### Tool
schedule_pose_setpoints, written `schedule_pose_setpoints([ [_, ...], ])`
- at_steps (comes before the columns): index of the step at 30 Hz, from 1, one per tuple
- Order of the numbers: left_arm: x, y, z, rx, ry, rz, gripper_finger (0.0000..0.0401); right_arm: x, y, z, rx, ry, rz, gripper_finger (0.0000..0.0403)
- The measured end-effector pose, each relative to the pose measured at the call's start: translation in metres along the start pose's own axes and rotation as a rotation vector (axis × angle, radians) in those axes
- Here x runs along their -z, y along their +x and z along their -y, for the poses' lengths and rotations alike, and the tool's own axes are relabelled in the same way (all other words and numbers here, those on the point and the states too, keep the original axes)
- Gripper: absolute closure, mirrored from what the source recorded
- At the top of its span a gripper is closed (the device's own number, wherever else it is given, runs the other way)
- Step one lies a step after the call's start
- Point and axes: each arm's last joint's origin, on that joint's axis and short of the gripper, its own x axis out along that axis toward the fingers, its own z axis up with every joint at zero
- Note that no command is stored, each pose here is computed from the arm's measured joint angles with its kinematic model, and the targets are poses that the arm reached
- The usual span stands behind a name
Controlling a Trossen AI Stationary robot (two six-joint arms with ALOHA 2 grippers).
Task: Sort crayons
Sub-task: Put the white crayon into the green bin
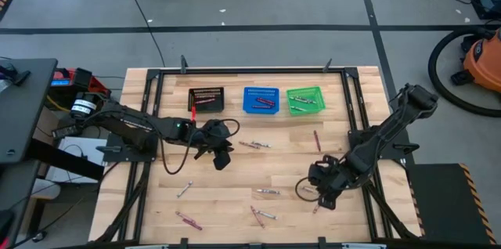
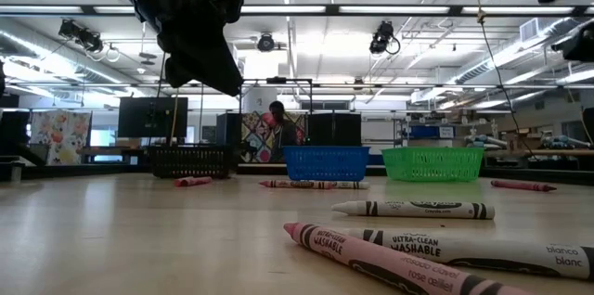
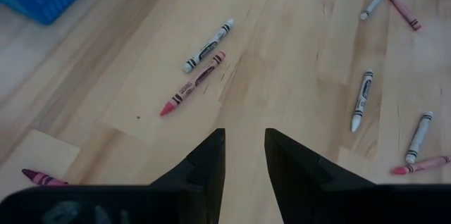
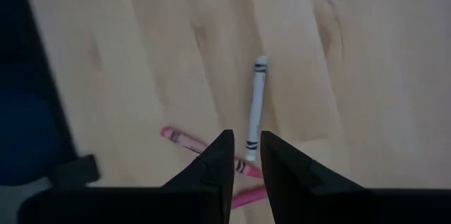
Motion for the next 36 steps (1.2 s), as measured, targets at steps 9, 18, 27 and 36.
schedule_pose_setpoints([
  [9, -0.001, 0.000, -0.001, -0.004, 0.032, 0.004, 0.0289, -0.005, 0.031, 0.002, 0.099, 0.190, -0.081, 0.0324],
  [18, -0.004, 0.001, -0.005, -0.013, 0.037, 0.015, 0.0289, -0.009, 0.033, -0.003, 0.046, 0.220, -0.047, 0.0323],
  [27, -0.005, 0.001, -0.006, -0.011, 0.032, 0.021, 0.0289, -0.004, 0.048, -0.006, 0.093, 0.126, -0.075, 0.0323],
  [36, -0.005, 0.001, -0.006, -0.011, 0.036, 0.021, 0.0289, -0.003, 0.051, -0.007, 0.093, 0.094, -0.074, 0.0323],
])
